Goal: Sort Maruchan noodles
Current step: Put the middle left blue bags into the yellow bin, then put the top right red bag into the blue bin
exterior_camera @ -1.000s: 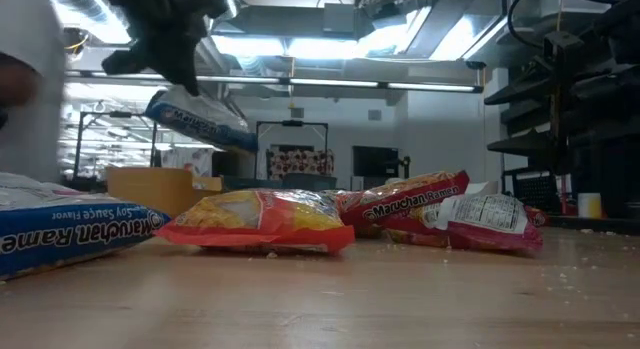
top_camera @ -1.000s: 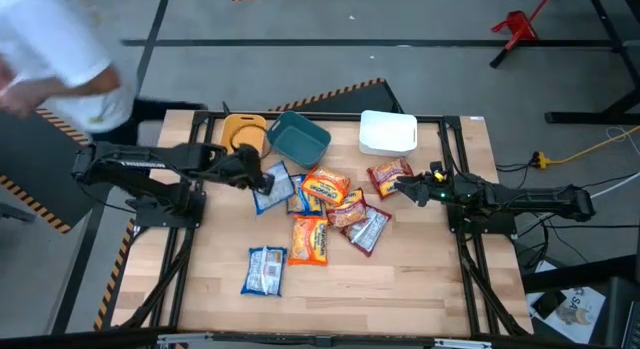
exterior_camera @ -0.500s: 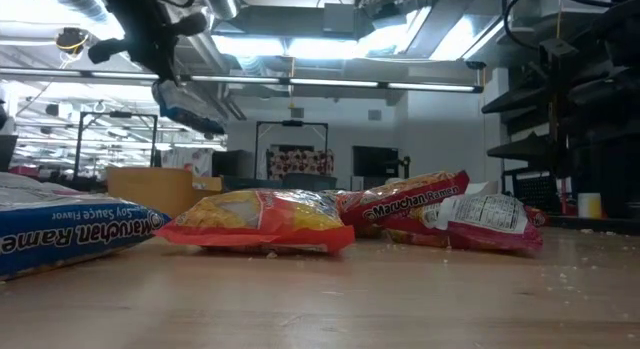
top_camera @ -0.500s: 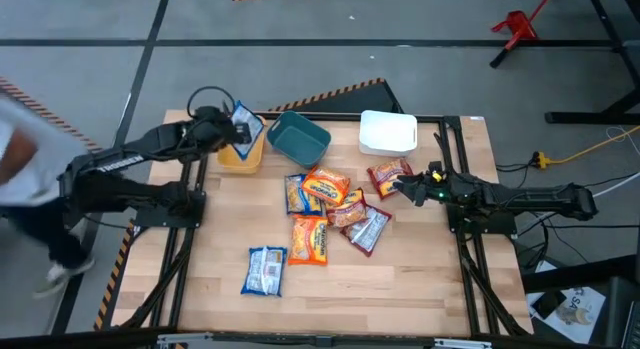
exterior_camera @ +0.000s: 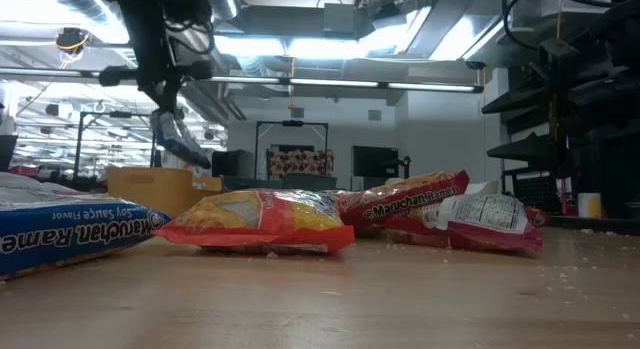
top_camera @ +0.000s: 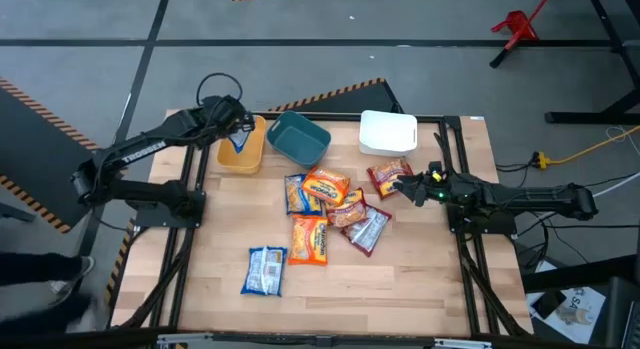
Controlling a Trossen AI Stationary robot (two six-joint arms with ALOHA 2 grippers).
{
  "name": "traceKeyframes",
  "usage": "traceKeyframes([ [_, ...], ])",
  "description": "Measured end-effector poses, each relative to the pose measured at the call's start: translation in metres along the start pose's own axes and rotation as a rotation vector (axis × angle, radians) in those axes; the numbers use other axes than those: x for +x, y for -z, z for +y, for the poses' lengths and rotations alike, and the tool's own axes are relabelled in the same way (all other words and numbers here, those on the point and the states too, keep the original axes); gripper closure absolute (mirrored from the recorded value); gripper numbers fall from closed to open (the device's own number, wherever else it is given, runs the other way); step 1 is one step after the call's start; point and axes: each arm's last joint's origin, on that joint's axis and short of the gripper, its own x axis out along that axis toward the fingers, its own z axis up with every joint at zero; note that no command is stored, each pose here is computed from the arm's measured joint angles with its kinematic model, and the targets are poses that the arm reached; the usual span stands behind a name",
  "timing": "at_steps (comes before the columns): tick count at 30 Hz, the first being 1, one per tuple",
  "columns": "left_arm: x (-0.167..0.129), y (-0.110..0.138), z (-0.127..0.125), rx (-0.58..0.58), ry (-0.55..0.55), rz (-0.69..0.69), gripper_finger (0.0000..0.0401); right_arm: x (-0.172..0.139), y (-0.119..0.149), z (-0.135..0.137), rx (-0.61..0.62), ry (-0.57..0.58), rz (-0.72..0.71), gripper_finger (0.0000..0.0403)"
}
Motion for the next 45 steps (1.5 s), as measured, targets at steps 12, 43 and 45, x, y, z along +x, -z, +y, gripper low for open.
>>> traceKeyframes([
  [12, 0.059, 0.045, 0.017, -0.185, 0.103, 0.07, 0.0401, 0.0, 0.0, 0.0, 0.0, 0.0, 0.0, 0.0077],
  [43, 0.022, 0.04, 0.024, -0.077, 0.724, 0.061, 0.0235, 0.002, -0.036, 0.039, -0.472, 0.058, -0.037, 0.0077],
  [45, 0.011, 0.033, 0.022, -0.098, 0.827, 0.007, 0.0235, 0.008, -0.043, 0.049, -0.544, 0.105, 0.013, 0.0077],
])
